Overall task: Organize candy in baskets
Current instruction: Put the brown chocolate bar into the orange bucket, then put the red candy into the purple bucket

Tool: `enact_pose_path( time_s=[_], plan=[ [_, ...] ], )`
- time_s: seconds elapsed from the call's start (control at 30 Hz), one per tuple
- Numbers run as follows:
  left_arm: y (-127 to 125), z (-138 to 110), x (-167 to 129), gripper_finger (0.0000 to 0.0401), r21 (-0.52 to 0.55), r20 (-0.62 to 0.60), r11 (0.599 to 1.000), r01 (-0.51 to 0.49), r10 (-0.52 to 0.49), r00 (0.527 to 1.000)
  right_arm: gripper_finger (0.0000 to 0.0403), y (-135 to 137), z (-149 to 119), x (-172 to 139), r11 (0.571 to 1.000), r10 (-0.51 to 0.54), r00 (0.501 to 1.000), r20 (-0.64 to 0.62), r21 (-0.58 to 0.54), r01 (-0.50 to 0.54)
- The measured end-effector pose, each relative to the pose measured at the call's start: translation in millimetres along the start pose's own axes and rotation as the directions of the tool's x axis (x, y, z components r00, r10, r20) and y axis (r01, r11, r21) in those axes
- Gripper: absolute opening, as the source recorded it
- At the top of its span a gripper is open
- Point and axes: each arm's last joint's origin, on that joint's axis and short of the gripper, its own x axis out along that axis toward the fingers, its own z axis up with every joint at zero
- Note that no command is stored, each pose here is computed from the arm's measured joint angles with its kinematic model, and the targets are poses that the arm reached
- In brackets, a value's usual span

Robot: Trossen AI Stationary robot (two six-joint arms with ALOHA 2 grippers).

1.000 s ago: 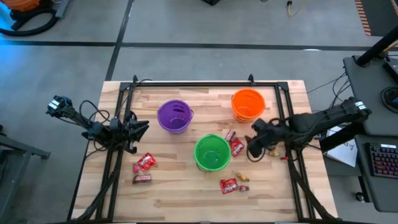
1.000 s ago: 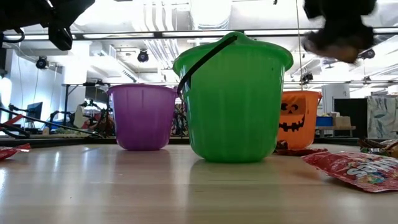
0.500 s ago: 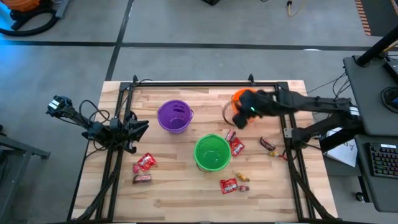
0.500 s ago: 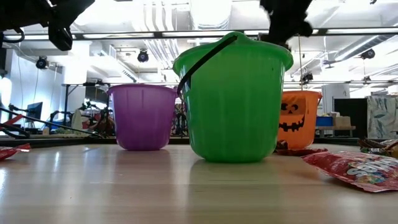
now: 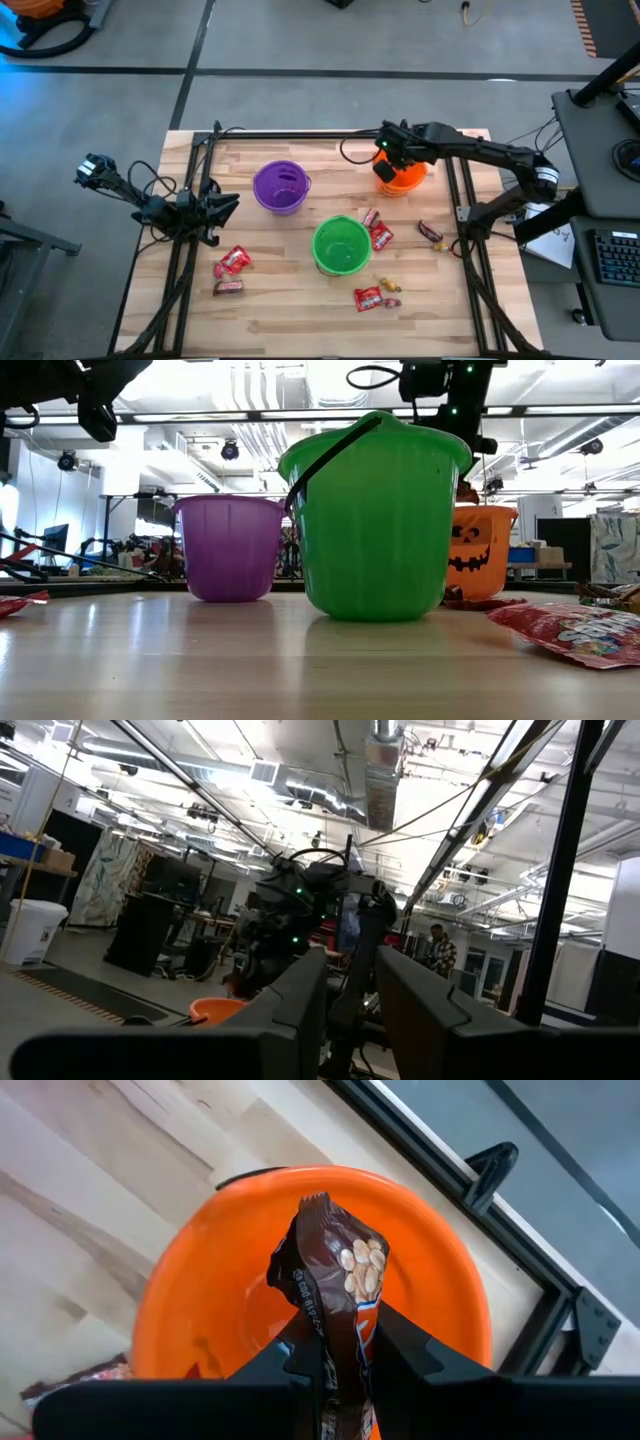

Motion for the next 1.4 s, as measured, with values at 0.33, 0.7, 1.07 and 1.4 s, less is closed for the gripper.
enact_pose_path(
  time_s=[0.33,0.7,1.07,1.4],
  plan=[
    [0,0,0,0.0077,0.001,-0.001,1.000,0.000,0.000,1.000,0.0080,-2,-1,-3,1.000,0.000,1.000,0.004,-0.003,0.000],
    [0,0,0,0.0077,0.002,-0.001,1.000,0.001,-0.001,1.000,0.0084,-2,-1,-2,1.000,-0.001,1.000,0.001,-0.003,0.001],
    [-1,-5,1,0.0077,-0.032,-0.027,0.999,0.002,-0.003,1.000,0.0084,-7,-10,-28,0.999,0.041,0.997,0.070,0.015,-0.043],
    [-5,-15,4,0.0077,-0.093,-0.086,0.996,-0.003,-0.005,0.996,0.0073,5,-40,-66,0.981,0.196,0.977,0.080,-0.022,-0.195]
  ],
)
